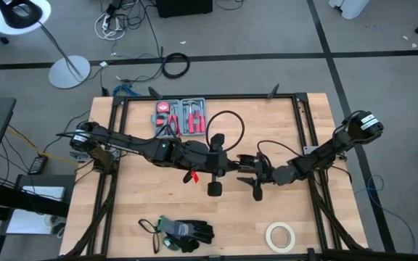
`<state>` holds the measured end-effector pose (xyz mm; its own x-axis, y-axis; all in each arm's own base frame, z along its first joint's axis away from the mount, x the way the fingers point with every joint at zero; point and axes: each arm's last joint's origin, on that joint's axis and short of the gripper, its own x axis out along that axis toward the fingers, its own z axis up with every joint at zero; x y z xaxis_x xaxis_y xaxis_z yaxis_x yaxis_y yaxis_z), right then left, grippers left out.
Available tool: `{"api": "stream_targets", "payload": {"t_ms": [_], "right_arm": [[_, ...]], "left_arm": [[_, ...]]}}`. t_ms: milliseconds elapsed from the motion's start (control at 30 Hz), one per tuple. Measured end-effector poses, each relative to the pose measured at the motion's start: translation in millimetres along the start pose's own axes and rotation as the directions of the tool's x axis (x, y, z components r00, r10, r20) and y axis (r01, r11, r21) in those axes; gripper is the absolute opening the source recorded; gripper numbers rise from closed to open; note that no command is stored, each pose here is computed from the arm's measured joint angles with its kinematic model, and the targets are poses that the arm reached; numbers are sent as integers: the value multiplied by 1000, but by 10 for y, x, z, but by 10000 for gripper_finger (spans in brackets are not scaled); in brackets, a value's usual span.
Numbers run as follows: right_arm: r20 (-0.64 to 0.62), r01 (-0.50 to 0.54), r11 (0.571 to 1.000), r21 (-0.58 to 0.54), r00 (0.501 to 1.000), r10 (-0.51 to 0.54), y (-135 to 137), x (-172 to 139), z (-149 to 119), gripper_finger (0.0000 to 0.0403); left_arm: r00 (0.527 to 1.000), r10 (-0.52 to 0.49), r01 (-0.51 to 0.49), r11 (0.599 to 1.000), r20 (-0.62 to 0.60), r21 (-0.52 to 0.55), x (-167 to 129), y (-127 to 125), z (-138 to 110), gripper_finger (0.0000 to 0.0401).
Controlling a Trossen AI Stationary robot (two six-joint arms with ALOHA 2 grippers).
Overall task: Coil cords
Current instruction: Coil the black wire cable into the black spool
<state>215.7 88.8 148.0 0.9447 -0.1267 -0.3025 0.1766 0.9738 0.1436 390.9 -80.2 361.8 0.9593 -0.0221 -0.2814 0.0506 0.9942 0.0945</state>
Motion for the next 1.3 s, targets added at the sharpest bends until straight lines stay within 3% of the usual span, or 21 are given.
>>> {"api": "stream_targets", "payload": {"t_ms": [333, 500, 733, 833, 1033, 1300], "right_arm": [[-94, -12, 999, 41, 995, 15, -74, 32, -63, 138], [-47, 36, 999, 4, 998, -35, -88, 38, -29, 138], [38, 27, 1000, -17, 999, -26, -110, 69, 81, 133], [22, 29, 999, -27, 999, -28, -116, 70, 65, 106], [-7, 10, 997, -75, 1000, -10, -78, 46, 25, 13], [-109, -37, 997, -62, 994, 30, 24, -123, -56, 6]], "left_arm": [[1000, -1, 1, 1000, -2, -1, -1, -5, -2, 0], [1000, -2, 2, 1000, -1, -2, -1, -5, -1, 0], [1000, 3, -3, 1000, -1, -2, 0, -3, -1, 0], [1000, 3, -3, 1000, -1, -2, -1, -5, -2, 0], [1000, 2, -2, 1000, -11, 0, -1, -8, -11, 0], [987, -5, 2, 1000, -162, -19, -17, -29, -159, 0]]}}
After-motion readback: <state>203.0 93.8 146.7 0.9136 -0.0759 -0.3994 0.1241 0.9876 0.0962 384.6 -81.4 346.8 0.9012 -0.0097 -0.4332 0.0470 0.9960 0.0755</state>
